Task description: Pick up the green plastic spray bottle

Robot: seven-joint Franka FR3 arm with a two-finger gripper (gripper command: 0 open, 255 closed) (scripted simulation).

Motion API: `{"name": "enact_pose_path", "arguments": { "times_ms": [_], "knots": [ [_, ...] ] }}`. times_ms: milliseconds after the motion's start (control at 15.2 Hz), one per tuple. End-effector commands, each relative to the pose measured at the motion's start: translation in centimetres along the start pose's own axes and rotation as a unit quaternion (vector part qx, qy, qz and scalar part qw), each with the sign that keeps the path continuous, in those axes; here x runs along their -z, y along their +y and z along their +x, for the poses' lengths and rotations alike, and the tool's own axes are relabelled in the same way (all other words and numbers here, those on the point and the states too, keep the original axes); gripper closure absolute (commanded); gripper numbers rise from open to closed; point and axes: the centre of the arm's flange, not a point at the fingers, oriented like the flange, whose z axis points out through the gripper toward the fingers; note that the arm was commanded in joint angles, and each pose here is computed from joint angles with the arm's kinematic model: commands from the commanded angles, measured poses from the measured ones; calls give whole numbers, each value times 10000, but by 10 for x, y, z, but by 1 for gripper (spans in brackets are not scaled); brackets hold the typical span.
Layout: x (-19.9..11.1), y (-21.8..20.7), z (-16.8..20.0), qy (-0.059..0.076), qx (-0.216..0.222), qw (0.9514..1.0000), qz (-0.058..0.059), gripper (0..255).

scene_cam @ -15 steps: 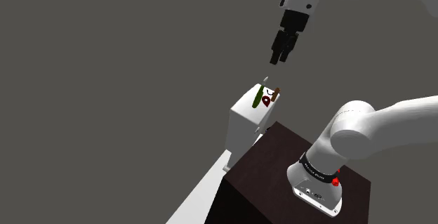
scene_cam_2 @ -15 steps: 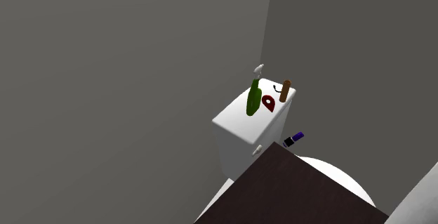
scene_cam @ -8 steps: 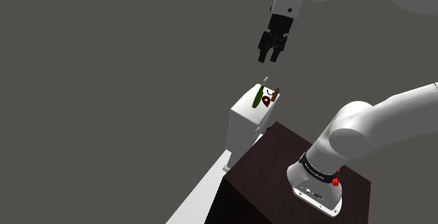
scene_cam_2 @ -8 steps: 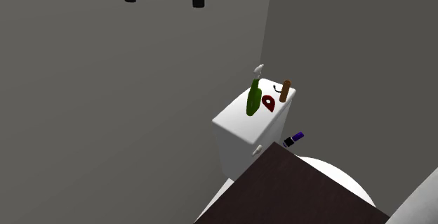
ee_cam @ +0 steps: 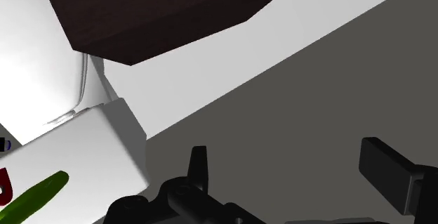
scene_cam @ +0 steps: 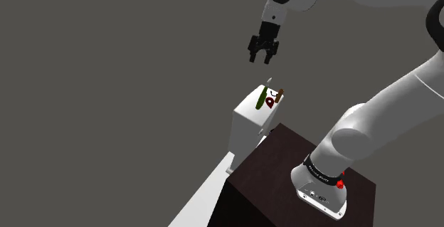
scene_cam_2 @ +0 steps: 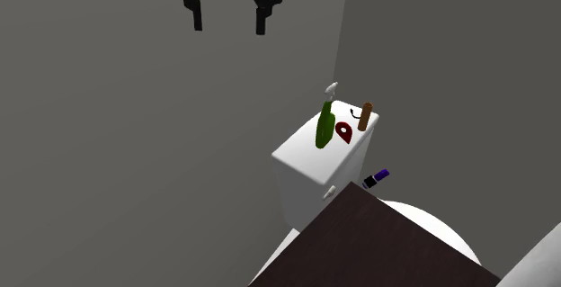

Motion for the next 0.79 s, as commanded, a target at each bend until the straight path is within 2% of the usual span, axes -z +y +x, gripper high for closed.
{"name": "enact_pose_path", "arguments": {
  "times_ms": [0,330,726],
  "knots": [
    [-6,14,25,-53,-268,9996,50,0],
    [-25,57,79,-184,-920,9954,184,0],
    [-52,115,136,-339,-1697,9843,342,0]
  ]
}}
